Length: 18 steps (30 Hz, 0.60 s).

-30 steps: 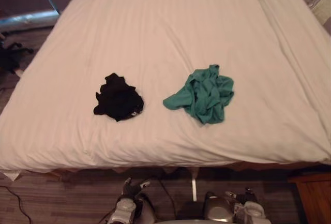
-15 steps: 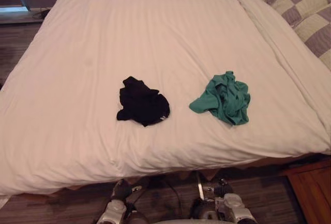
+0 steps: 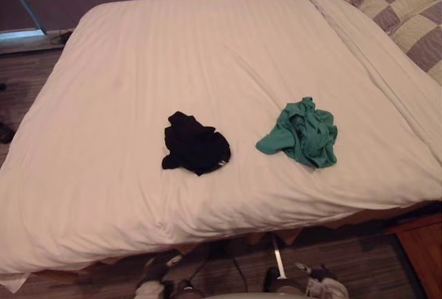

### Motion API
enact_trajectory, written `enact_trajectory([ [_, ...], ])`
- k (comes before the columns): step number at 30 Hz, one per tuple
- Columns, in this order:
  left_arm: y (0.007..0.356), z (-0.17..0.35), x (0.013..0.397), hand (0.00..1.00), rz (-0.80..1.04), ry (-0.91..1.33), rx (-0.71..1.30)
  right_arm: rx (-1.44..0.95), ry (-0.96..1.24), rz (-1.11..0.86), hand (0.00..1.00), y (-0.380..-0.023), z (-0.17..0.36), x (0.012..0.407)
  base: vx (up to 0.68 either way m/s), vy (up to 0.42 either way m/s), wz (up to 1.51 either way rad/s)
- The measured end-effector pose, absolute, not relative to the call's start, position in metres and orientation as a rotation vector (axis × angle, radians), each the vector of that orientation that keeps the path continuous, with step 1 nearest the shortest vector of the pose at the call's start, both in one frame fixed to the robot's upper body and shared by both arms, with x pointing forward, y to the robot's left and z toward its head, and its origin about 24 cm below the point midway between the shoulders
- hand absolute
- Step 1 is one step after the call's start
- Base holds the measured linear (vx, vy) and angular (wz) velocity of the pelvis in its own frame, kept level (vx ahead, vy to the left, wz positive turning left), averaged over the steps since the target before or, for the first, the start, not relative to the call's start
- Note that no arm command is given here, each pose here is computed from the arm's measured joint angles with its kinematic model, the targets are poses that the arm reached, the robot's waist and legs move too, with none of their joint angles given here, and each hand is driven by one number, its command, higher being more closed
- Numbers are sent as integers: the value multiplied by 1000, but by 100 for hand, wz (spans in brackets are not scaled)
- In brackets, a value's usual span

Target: Tidy the bed and pick cloth on bed and put in laundry

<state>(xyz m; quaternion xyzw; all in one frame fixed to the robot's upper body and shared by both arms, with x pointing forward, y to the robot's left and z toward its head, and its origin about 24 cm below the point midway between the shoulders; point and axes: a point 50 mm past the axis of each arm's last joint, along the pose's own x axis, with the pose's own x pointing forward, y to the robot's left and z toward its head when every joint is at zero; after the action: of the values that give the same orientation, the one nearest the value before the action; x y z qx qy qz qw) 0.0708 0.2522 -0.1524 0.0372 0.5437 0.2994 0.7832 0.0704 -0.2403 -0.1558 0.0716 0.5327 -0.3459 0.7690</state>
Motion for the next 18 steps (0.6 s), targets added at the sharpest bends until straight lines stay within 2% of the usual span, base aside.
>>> enact_trajectory([
  [4, 302, -138, 31, 0, 1009, 1153, -26, 125, 1099, -955, 0, -276, -141, 46, -3, 0, -8],
  [7, 333, -117, 30, 0, 1153, 1037, -3, 35, 938, -1052, 0, -306, -113, 56, 9, -1, -2],
  [9, 367, -82, 48, 0, 1248, 839, 76, -71, 714, -1132, 0, -335, -71, 78, 10, -11, 9],
  [10, 373, -73, 53, 0, 1264, 793, 92, -99, 674, -1146, 0, -340, -62, 81, -6, -19, 16],
  [11, 393, -43, 67, 0, 1302, 645, 171, -200, 549, -1179, 0, -359, -32, 93, -15, -19, 11],
  [14, 424, 18, 92, 0, 1347, 389, 328, -372, 388, -1220, 0, -388, 14, 115, -14, -19, 8],
  [18, 429, 71, 126, 0, 1298, 159, 444, -502, 309, -1234, 0, -404, 43, 129, -6, -4, 9],
])
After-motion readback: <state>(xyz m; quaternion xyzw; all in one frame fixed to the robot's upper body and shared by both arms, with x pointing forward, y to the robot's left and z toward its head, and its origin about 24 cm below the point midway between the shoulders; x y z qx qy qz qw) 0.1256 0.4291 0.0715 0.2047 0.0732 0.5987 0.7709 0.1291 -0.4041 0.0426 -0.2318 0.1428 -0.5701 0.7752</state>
